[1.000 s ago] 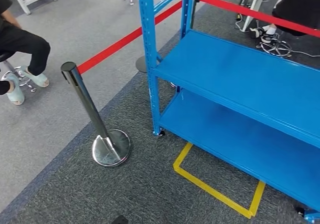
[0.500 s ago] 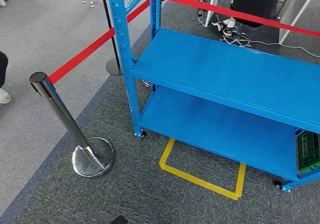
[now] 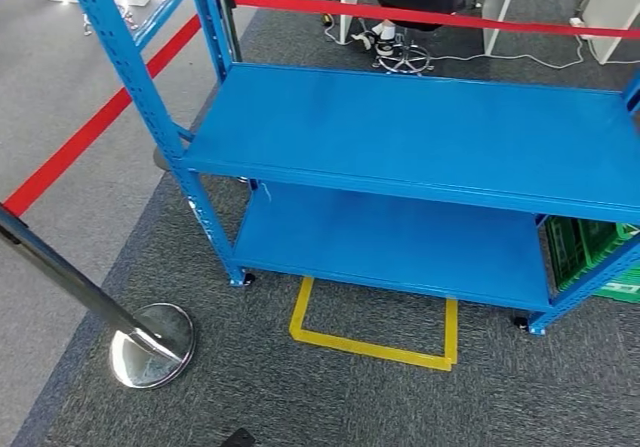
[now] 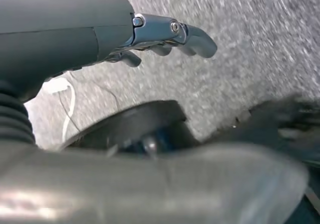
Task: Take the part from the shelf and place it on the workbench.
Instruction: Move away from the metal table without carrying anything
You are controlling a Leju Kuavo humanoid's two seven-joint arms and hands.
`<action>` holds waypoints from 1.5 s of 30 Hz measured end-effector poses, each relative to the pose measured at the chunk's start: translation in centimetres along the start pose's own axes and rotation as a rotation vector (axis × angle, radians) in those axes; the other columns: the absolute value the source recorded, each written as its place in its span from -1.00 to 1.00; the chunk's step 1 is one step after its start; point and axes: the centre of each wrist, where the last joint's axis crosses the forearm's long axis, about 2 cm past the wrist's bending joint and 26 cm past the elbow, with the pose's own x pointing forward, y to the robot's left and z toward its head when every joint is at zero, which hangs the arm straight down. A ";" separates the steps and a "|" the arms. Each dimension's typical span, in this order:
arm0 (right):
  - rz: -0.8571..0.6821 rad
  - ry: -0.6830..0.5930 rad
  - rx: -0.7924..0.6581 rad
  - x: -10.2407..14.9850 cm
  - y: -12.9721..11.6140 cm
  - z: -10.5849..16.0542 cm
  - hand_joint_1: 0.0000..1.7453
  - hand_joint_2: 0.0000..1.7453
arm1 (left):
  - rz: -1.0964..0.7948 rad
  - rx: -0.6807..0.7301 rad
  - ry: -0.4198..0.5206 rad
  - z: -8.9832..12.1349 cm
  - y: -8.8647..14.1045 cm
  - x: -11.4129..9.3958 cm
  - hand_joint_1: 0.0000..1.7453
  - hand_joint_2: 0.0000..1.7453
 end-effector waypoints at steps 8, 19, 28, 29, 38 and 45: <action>-0.353 0.118 0.067 -0.3 -0.2 -0.1 -1.00 1.00 | 0.028 -0.006 0.027 -0.1 0.3 0.0 -1.00 1.00; -0.465 0.060 0.064 -0.6 -0.3 -0.1 -1.00 1.00 | 0.015 -0.133 0.012 0.0 0.0 0.3 -1.00 1.00; -0.183 -0.086 -0.091 -1.0 -1.1 -0.3 -1.00 -1.00 | 0.046 -0.045 0.025 -0.1 0.5 0.4 -1.00 -1.00; -0.183 -0.088 -0.094 -1.1 -1.2 -0.4 -1.00 -1.00 | 0.053 -0.043 0.030 -0.1 0.6 0.1 -1.00 -1.00; -0.212 -0.096 -0.101 -2.2 -2.4 -0.7 -1.00 -1.00 | 0.127 -0.023 0.048 -0.5 1.8 -2.1 -1.00 -1.00; -0.231 -0.110 -0.097 -2.9 -3.2 -0.9 -1.00 -1.00 | 0.176 0.000 0.039 -0.7 3.2 -3.4 -1.00 -1.00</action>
